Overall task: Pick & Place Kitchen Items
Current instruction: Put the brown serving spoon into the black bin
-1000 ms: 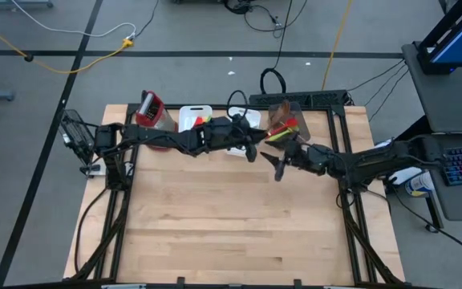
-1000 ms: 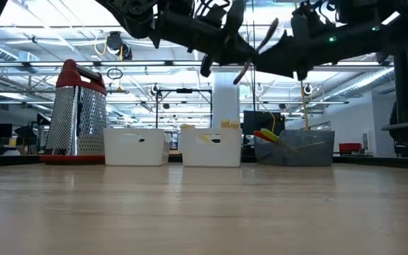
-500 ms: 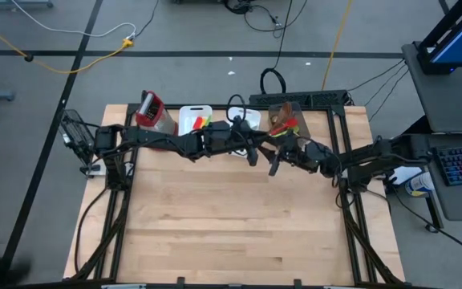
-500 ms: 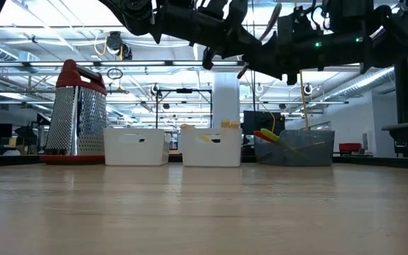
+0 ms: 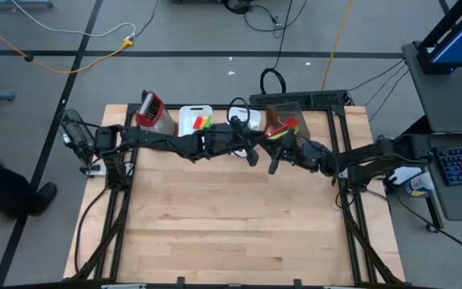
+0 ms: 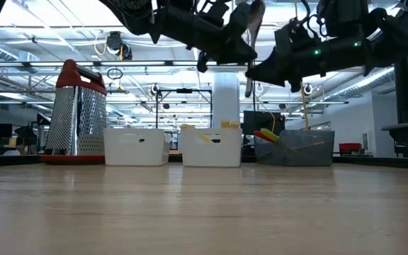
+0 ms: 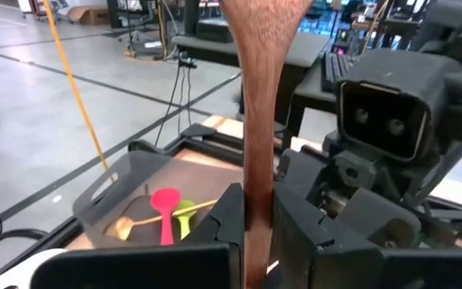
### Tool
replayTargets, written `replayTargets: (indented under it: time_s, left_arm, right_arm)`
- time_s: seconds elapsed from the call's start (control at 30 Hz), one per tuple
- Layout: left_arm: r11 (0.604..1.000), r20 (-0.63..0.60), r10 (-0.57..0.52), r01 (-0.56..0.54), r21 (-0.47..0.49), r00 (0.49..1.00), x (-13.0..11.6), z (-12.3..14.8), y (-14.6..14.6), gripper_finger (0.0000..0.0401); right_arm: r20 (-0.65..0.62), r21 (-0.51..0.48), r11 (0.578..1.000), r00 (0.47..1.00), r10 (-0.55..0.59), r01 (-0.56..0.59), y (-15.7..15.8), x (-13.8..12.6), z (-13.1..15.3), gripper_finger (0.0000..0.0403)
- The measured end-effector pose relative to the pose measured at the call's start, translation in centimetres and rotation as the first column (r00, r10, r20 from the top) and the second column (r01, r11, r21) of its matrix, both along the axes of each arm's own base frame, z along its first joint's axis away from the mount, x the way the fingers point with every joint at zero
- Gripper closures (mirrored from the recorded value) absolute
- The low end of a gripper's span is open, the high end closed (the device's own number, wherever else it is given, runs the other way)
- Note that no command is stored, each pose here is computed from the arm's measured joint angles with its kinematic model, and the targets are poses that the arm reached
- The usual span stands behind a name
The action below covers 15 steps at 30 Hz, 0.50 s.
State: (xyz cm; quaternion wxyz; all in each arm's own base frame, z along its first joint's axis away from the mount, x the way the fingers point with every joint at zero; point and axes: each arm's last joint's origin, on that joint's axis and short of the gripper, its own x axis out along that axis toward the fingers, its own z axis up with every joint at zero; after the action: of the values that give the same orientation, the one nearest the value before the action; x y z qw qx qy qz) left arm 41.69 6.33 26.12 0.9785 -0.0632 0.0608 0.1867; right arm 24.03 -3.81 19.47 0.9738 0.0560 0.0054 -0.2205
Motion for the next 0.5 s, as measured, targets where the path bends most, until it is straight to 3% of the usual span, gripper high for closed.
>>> replayTargets:
  time_s: [0.17, 0.5]
  left_arm:
    - [1.000, -0.033, 0.002, -0.002, -0.007, 0.999, -0.1, -0.3, 0.3, 0.0357]
    - [0.998, -0.082, 0.055, -0.055, 0.007, 0.995, -0.4, -0.8, 1.3, 0.0279]
  right_arm:
    - [-0.043, -0.003, 1.000, 0.999, -0.016, 0.016, 0.0, -0.7, 0.4, 0.0371]
    - [-0.127, 0.050, 0.994, 0.988, -0.089, 0.096, 0.2, -3.1, 1.5, 0.0380]
